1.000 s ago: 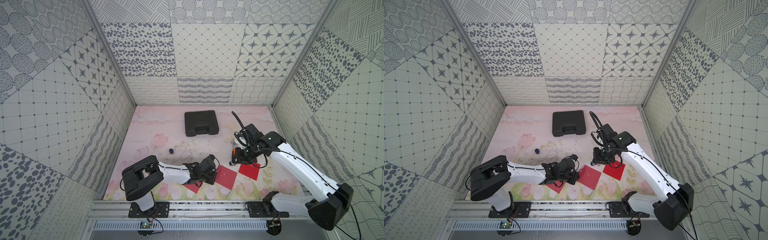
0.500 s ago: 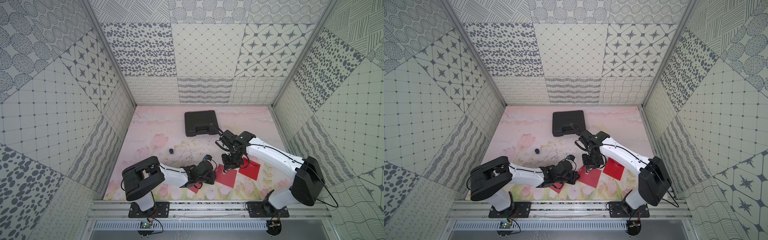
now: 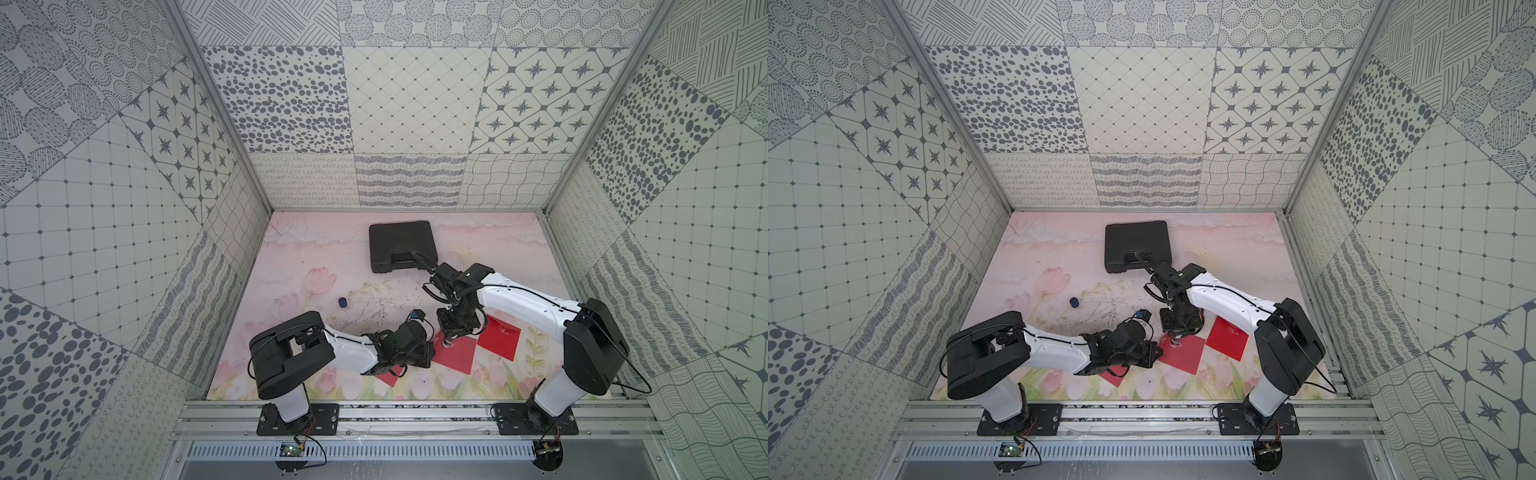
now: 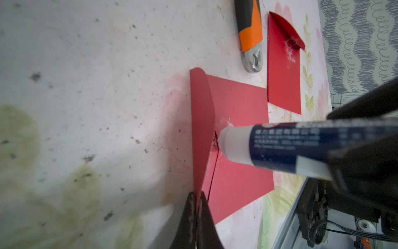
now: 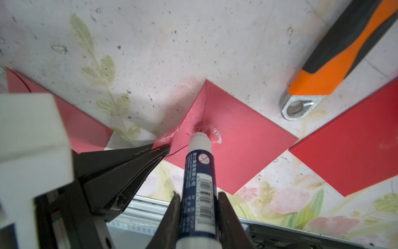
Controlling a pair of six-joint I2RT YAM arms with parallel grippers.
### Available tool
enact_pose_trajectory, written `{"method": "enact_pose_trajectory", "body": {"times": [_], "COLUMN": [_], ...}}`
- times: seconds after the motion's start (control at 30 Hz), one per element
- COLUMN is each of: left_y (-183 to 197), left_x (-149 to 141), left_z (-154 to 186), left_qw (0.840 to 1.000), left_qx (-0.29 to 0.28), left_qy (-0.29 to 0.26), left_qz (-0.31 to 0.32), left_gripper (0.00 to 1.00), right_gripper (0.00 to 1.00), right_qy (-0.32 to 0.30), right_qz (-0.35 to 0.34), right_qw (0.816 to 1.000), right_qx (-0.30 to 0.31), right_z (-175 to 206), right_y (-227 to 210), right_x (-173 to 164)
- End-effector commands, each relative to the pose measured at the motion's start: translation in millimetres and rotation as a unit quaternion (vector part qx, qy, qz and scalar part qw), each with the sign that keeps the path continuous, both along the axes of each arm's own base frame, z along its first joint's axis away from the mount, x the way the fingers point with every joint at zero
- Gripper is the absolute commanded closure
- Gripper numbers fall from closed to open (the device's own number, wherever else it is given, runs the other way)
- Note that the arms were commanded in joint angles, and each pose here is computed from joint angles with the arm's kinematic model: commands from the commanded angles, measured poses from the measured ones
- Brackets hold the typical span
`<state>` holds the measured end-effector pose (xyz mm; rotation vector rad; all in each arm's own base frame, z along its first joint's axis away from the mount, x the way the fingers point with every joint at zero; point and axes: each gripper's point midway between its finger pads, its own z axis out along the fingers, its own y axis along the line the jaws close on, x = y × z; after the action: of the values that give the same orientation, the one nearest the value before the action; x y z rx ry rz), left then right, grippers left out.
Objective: Seal the envelope with a glue stick
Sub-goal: Apply the envelope at the center of the board.
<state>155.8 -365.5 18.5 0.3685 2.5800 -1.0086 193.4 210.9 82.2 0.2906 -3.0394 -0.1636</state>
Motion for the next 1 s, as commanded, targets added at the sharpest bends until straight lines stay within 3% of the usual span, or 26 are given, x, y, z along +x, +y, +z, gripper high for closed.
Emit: {"method": "enact_pose_trajectory", "body": {"times": [0.0,0.3,0.53,0.7,0.83,0.97], "left_y": [17,18,19,18,18,18], "left_x": [-8,-8,-9,-9,-8,-9], "left_z": [-22,-22,-23,-23,-23,-23], "left_qw": [0.998,0.998,0.998,0.998,0.998,0.998], "left_qx": [0.048,0.05,0.05,0.05,0.05,0.051], "left_qy": [0.029,0.03,0.033,0.033,0.033,0.033], "left_qz": [0.002,0.003,0.003,0.003,0.003,0.002], "left_gripper": [1.0,1.0,1.0,1.0,1.0,1.0], "right_gripper": [1.0,1.0,1.0,1.0,1.0,1.0], "right_qy": [-0.008,-0.012,-0.067,-0.019,0.037,0.044], "right_qz": [0.009,0.021,0.02,0.034,0.048,0.049], "right_qw": [1.0,0.998,0.991,0.995,0.998,0.998], "right_qx": [-0.004,-0.06,-0.114,-0.09,-0.032,-0.018], "right_z": [-5,-21,-16,-28,-29,-24], "right_y": [5,-9,-29,-18,2,7], "right_x": [6,5,22,3,-20,-24]}}
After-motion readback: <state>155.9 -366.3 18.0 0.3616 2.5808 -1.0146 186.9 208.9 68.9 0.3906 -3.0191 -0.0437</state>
